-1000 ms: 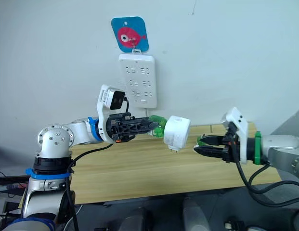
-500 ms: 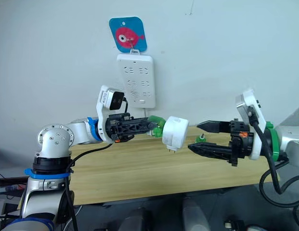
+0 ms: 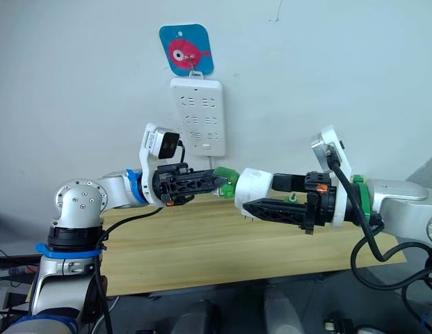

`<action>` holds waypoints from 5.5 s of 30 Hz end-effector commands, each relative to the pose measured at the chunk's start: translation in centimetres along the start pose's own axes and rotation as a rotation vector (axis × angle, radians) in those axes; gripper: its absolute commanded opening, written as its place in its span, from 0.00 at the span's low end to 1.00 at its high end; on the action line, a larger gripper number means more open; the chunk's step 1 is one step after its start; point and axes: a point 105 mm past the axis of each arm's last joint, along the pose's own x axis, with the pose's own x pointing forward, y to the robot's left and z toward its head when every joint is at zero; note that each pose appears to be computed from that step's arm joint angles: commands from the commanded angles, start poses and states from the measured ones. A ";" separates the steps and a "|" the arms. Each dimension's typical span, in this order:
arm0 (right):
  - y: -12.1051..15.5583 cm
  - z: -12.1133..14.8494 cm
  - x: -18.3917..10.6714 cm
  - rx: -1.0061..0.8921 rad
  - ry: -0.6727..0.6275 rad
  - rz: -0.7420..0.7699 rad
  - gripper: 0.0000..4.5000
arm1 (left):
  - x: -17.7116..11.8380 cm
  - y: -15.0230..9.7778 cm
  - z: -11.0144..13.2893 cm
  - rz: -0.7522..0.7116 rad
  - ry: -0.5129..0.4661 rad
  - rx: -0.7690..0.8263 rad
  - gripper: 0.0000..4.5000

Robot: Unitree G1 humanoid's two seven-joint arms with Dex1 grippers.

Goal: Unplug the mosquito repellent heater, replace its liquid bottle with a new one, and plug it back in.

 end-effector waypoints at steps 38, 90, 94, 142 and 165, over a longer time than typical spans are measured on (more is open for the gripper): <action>0.5 0.4 -0.8 -0.015 0.106 0.133 0.67 | 0.3 -1.7 -1.4 -0.078 0.214 0.106 1.00; -4.4 -4.8 -1.3 -0.138 0.184 -0.146 0.39 | 0.2 -1.4 -0.5 -0.103 0.104 -0.016 0.49; -3.2 -4.6 0.3 -0.136 0.165 -0.033 0.06 | 0.3 -1.4 -0.4 -0.106 0.103 -0.023 0.49; 3.5 -1.1 1.4 0.122 0.000 0.241 0.00 | -0.2 0.7 -2.5 -0.011 0.135 0.060 0.49; -0.6 -5.4 -0.8 0.080 0.205 0.000 0.12 | 0.4 0.6 -1.3 0.000 0.100 0.124 0.49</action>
